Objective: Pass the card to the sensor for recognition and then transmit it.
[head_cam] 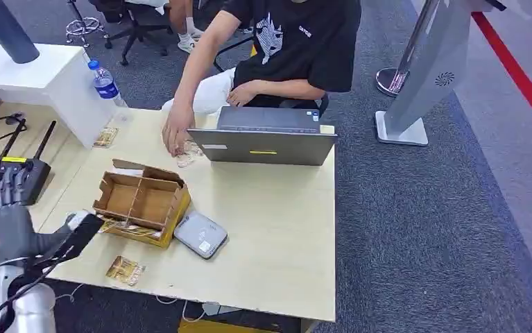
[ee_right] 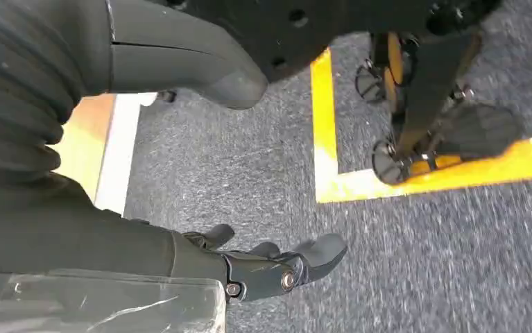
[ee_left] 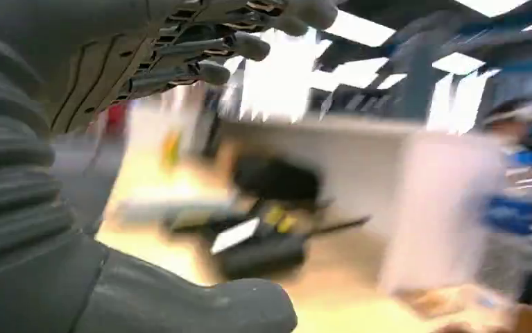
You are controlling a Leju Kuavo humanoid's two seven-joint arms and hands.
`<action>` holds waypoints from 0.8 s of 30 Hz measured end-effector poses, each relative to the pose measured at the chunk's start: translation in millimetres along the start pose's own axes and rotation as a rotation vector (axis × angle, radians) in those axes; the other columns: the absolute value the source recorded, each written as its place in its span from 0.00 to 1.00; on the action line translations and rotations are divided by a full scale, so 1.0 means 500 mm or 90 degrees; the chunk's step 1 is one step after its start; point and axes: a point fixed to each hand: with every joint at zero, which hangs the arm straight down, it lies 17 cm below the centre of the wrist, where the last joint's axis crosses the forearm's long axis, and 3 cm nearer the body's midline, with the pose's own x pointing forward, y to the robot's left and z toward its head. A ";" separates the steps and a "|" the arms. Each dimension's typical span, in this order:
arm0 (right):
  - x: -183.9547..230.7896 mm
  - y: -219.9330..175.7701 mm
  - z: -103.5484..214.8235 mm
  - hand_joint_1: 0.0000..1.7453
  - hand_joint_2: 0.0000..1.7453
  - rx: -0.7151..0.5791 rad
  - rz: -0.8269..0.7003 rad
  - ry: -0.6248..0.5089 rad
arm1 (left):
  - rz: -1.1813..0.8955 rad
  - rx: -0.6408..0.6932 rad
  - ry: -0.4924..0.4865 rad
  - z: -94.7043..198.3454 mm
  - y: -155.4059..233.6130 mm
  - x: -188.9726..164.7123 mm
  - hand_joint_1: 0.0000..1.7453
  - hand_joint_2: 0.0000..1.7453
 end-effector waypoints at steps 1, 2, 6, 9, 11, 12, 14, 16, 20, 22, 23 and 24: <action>-0.001 0.004 0.000 0.00 1.00 0.005 0.004 0.000 | -0.040 -0.010 -0.056 -0.014 -0.015 0.049 0.00 1.00; -0.002 0.007 0.001 0.00 1.00 0.008 0.007 0.000 | -0.064 -0.018 -0.086 -0.020 -0.030 0.075 0.00 1.00; -0.005 0.006 0.000 0.00 1.00 0.010 0.014 0.000 | -0.082 -0.064 -0.171 -0.015 -0.097 0.189 0.00 1.00; -0.007 0.006 0.000 0.00 1.00 0.011 0.019 0.000 | -0.066 -0.088 -0.195 -0.002 -0.125 0.240 0.00 1.00; -0.009 0.006 0.000 0.00 1.00 0.010 0.016 0.002 | -0.040 -0.103 -0.207 0.016 -0.135 0.263 0.00 1.00; -0.010 0.006 0.000 0.00 1.00 0.009 0.015 0.003 | -0.034 -0.109 -0.212 0.024 -0.138 0.271 0.00 1.00; -0.014 0.006 0.000 0.00 1.00 0.009 0.014 0.007 | -0.027 -0.115 -0.215 0.034 -0.139 0.277 0.00 1.00; -0.016 0.007 0.000 0.00 1.00 0.010 0.015 0.007 | -0.023 -0.119 -0.216 0.040 -0.140 0.277 0.00 1.00; -0.022 0.009 0.000 0.00 1.00 0.010 0.021 0.012 | -0.014 -0.120 -0.211 0.047 -0.141 0.272 0.00 1.00; -0.023 0.010 0.001 0.00 1.00 0.010 0.022 0.013 | -0.011 -0.121 -0.209 0.051 -0.143 0.270 0.00 1.00; -0.023 0.010 0.001 0.00 1.00 0.010 0.022 0.013 | -0.009 -0.121 -0.209 0.053 -0.143 0.270 0.00 1.00; -0.024 0.011 0.001 0.00 1.00 0.011 0.021 0.013 | -0.008 -0.122 -0.210 0.055 -0.143 0.270 0.00 1.00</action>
